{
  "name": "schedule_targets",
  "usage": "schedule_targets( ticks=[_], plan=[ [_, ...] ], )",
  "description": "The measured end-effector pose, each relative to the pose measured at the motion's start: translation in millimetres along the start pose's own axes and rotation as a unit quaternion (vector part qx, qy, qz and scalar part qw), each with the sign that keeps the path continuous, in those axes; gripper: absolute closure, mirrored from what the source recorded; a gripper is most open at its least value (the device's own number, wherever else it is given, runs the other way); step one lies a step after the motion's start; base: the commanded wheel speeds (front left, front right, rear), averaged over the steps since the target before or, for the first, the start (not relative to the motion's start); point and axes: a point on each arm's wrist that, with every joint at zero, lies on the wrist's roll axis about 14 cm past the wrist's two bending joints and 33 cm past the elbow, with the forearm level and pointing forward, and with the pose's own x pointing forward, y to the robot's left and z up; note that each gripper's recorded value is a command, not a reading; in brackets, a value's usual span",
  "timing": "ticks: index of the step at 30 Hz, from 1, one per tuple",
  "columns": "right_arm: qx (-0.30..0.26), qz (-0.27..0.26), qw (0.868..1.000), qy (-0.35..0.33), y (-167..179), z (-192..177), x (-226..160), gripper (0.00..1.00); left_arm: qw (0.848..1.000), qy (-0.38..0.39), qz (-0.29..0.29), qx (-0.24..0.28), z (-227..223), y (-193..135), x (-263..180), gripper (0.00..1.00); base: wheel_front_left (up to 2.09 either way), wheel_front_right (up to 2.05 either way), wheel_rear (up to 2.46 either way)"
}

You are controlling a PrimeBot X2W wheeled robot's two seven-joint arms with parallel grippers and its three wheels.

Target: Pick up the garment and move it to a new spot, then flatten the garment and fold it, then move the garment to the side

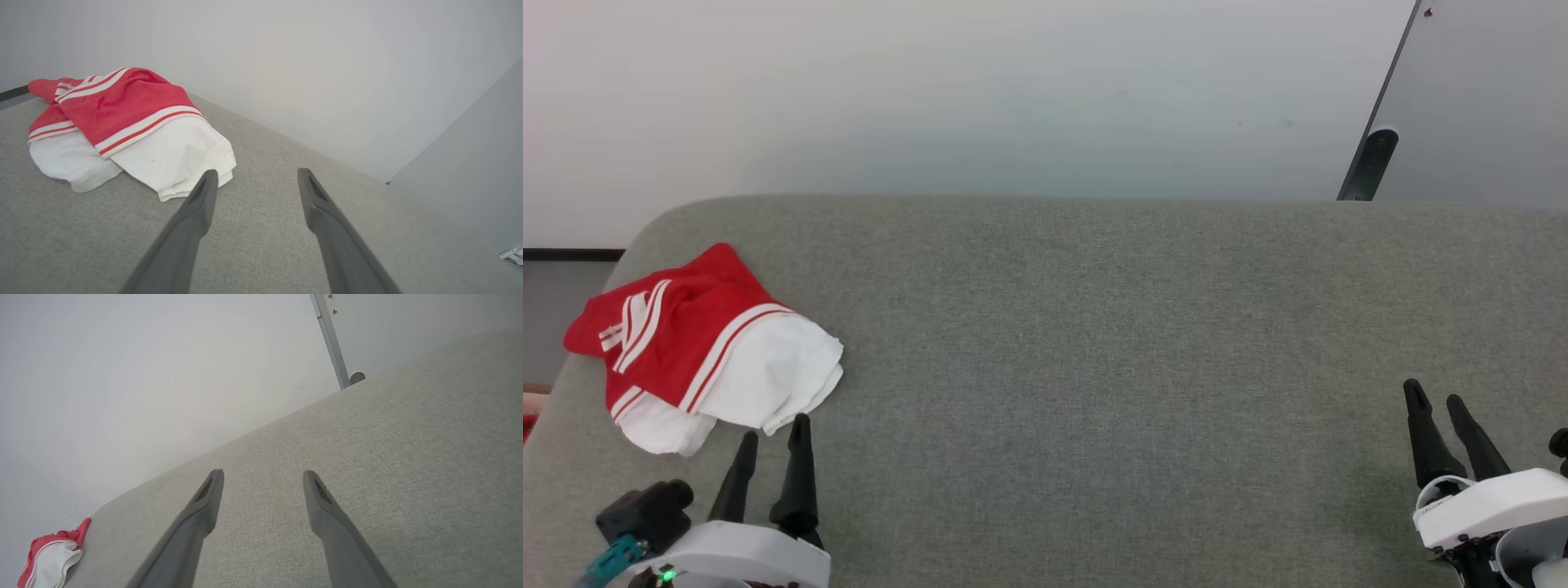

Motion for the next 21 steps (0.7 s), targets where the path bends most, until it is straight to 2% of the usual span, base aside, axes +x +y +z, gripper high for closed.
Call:
schedule_targets(
  ticks=[21],
  plan=[
    [-0.093,0.002,0.995,-0.025,-5.7,14.2,-1.1,0.0,0.993,-0.012,-0.025,0.112,1.7,-7.1,-3.3,0.0,0.0,0.0,0.0]
  ],
)
